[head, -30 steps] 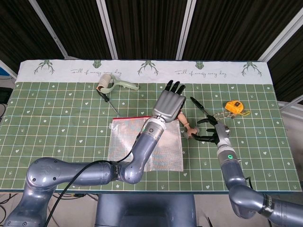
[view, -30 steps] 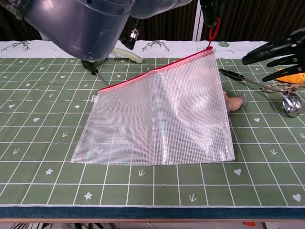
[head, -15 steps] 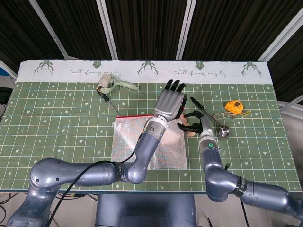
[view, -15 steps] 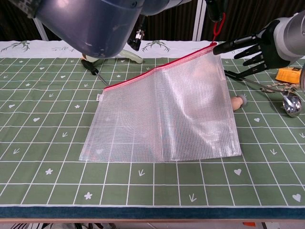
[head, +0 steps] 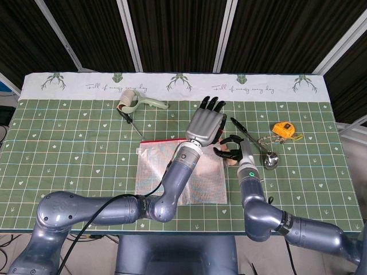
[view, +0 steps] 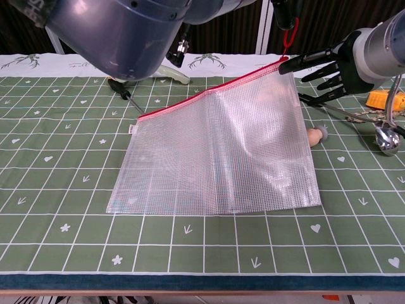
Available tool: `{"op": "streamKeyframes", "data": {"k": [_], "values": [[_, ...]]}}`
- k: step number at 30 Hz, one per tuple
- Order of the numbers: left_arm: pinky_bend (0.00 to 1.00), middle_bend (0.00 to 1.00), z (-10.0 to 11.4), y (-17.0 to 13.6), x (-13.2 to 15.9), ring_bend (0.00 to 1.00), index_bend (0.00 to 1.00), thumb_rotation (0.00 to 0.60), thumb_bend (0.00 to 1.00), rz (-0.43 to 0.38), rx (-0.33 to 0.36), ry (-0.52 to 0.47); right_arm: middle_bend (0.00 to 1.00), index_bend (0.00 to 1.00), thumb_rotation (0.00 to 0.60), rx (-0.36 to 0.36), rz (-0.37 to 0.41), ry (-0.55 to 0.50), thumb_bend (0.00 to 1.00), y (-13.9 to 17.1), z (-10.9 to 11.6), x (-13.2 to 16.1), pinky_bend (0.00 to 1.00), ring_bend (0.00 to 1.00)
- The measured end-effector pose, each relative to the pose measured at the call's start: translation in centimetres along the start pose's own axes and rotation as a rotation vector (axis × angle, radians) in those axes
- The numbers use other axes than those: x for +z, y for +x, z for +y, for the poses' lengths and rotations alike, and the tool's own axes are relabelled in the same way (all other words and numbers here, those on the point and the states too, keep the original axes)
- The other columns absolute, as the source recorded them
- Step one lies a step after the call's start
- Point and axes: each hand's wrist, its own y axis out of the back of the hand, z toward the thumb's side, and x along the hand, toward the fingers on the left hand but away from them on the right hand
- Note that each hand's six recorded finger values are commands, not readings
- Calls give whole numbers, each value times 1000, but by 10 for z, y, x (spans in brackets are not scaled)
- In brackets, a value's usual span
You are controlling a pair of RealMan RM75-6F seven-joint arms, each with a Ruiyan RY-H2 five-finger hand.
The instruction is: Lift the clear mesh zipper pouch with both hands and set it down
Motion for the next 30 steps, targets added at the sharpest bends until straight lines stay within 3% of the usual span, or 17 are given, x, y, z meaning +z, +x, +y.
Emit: {"op": "streamKeyframes", "data": {"k": [21, 30], "values": [[0, 136, 1, 0, -3, 0, 620, 600, 444, 15, -3, -2, 195, 593, 600, 16, -9, -29, 561, -3, -10, 4, 227, 7], [0, 135, 1, -2, -5, 0, 622, 600, 444, 22, -7, -3, 203, 603, 600, 37, -11, -52, 572, 0, -13, 6, 227, 7]]}}
